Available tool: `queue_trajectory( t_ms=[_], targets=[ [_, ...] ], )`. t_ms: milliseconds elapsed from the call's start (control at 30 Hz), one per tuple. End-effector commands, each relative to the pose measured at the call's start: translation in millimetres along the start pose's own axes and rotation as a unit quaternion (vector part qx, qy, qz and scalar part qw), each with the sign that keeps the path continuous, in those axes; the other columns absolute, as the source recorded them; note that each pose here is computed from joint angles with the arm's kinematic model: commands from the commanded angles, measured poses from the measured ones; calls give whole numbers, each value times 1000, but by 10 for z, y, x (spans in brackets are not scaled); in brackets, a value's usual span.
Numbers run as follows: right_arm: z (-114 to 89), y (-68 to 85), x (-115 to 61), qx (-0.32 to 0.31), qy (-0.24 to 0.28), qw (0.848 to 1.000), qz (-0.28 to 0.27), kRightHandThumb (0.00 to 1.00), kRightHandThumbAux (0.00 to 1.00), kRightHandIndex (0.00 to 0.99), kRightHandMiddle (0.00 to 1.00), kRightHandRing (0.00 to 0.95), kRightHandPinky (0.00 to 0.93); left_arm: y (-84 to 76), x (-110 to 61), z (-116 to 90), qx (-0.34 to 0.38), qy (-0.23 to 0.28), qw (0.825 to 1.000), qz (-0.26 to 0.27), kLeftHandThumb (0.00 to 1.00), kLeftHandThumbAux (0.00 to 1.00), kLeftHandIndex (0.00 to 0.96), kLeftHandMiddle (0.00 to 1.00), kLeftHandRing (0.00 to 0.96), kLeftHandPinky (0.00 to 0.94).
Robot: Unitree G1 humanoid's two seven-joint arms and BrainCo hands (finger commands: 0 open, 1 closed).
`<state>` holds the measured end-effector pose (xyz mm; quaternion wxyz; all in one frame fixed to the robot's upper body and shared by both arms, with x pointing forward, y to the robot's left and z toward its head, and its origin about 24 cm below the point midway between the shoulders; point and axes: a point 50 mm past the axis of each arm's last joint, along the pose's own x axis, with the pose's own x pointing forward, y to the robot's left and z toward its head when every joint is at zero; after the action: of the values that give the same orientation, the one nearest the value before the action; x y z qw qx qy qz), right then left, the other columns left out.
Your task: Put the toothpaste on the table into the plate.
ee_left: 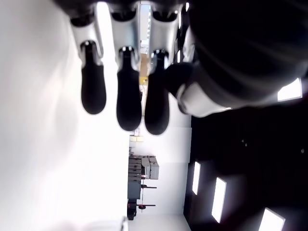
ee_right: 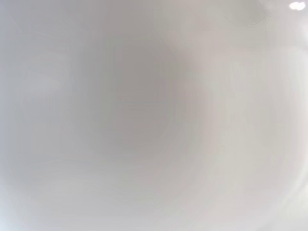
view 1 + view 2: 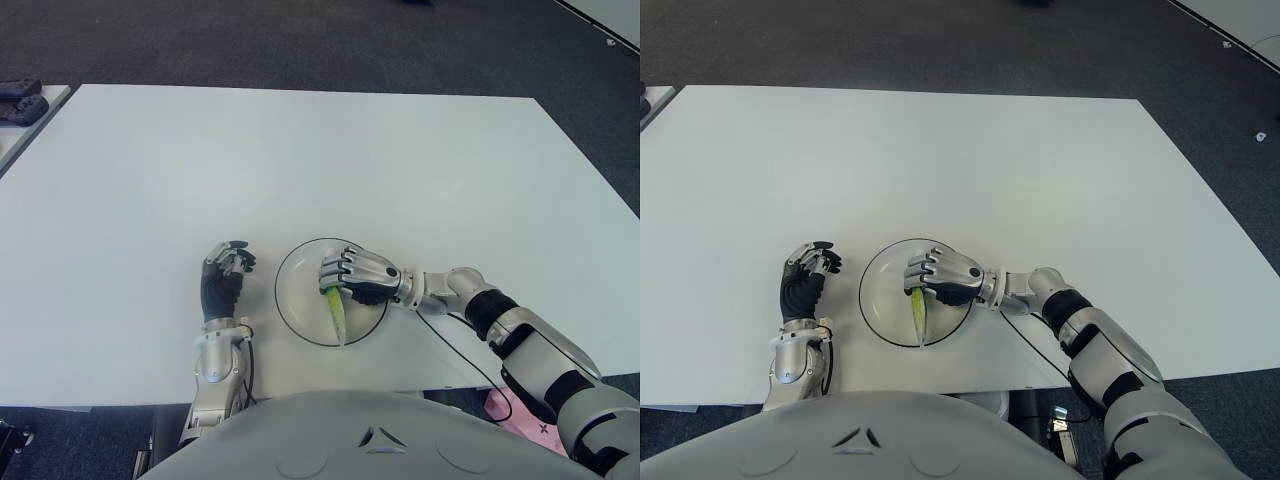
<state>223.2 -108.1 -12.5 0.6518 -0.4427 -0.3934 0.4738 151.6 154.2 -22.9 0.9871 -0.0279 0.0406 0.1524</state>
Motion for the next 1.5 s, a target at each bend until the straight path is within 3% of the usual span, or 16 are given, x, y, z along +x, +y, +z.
queue_trajectory(
  t_ms=[33,133,200,300,400,567,767,1033,1500],
  targets=[
    [1,174,-110,-13,13,998,56,1000,667,426,456,469,468,-77,-64,-103,-15,39,999,3,702,719,430,571,565,543],
    [3,168,-104,-20,11,999,49,1000,670,427,425,454,482,-76,-65,-104,-16,39,999,2,702,719,430,571,564,540],
    [3,157,-97,-32,11,999,39,825,703,413,292,316,350,-75,-64,-107,-16,40,999,2,702,719,430,571,563,541],
    [-6,143,-96,-43,18,998,33,495,746,152,110,124,182,-74,-60,-111,-17,39,999,2,702,719,430,572,562,539],
    [-25,136,-101,-39,34,998,47,344,729,49,35,40,64,-74,-57,-111,-17,36,999,1,701,719,430,572,562,537],
    [-46,122,-109,-24,56,995,73,203,621,8,5,6,10,-76,-56,-115,-18,36,999,1,702,719,430,572,561,540],
    [-67,89,-112,-20,78,993,91,146,505,0,0,0,0,-88,-50,-111,-15,44,999,8,703,719,430,569,561,542],
    [-78,-4,-90,-47,98,988,112,154,380,0,0,0,0,-99,-44,-100,-13,45,999,11,704,718,430,565,562,549],
    [-21,-138,-125,-58,106,985,122,137,341,0,0,0,0,-107,-40,-99,-10,45,999,11,706,717,430,564,562,546]
  ],
)
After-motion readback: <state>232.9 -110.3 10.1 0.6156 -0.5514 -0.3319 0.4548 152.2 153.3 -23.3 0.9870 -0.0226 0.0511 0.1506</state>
